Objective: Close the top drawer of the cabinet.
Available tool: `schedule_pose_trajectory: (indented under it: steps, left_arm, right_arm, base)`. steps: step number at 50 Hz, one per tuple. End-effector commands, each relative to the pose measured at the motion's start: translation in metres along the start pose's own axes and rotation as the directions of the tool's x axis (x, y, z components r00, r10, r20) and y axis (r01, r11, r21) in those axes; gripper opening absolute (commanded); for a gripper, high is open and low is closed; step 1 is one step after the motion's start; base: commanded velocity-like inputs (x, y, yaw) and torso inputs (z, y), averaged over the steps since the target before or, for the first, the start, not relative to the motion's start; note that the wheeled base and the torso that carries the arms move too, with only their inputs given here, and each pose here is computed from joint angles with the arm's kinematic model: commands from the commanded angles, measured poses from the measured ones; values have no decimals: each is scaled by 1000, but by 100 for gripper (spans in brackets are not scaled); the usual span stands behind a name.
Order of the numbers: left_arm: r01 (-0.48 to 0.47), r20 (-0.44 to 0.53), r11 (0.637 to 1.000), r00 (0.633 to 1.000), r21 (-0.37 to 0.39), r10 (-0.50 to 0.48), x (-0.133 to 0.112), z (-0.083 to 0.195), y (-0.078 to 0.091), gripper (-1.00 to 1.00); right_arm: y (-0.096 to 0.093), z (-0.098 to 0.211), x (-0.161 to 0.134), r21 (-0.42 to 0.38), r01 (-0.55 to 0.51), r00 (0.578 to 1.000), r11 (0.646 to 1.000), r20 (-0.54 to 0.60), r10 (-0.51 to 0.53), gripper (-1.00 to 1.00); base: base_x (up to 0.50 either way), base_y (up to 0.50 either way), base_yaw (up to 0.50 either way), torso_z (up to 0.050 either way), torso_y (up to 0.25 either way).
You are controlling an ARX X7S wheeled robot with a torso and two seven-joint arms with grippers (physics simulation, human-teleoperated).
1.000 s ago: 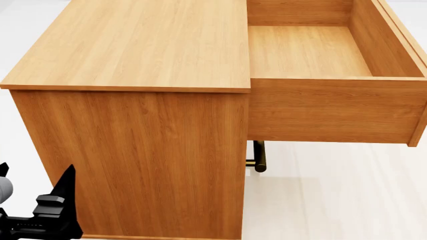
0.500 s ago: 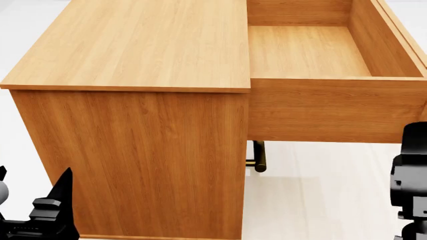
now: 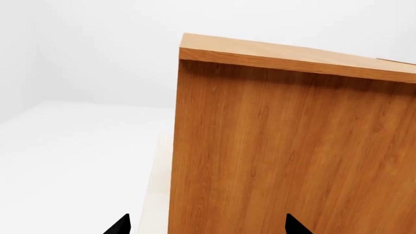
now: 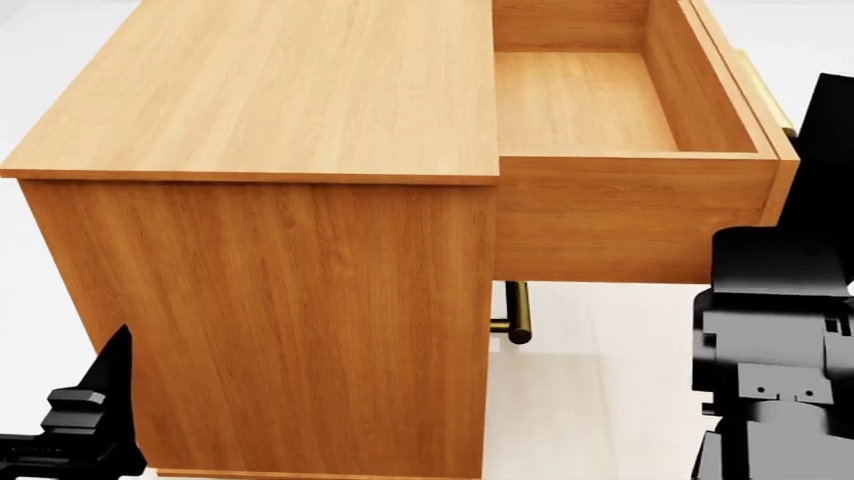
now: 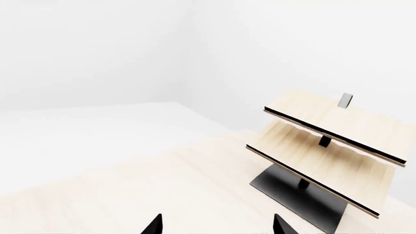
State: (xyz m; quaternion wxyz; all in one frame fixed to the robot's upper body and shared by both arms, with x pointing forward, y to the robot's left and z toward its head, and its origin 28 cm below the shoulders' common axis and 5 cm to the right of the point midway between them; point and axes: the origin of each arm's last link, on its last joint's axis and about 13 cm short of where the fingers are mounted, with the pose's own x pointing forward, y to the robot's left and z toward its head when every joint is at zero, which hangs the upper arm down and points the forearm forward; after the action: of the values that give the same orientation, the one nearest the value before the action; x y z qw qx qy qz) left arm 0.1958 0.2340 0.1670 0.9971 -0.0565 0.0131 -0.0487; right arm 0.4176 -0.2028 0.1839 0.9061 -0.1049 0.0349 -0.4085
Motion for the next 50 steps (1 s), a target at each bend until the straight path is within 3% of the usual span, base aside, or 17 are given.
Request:
schedule_pose_trajectory:
  steps: [1, 22, 30, 50]
  left_arm:
    - [-2, 6, 1000, 1000, -3, 2, 0, 2, 1, 100]
    - [-27, 28, 1000, 999, -15, 27, -6, 4, 10, 100]
    - [-55, 37, 998, 998, -17, 55, -8, 3, 19, 100]
    - [-69, 37, 997, 997, -25, 70, -6, -1, 23, 100]
  right_arm:
    - [69, 26, -59, -160, -324, 914, 933, 200, 352, 100]
    - [105, 16, -120, -169, -474, 825, 864, 258, 503, 100]
    - [119, 12, -146, -196, -536, 773, 821, 275, 571, 100]
    - [126, -1, -171, -224, -606, 702, 763, 300, 646, 100]
  base:
    - [51, 4, 30, 0, 0]
    - [42, 5, 23, 0, 0]
    - [23, 5, 10, 0, 0]
    - [18, 8, 21, 0, 0]
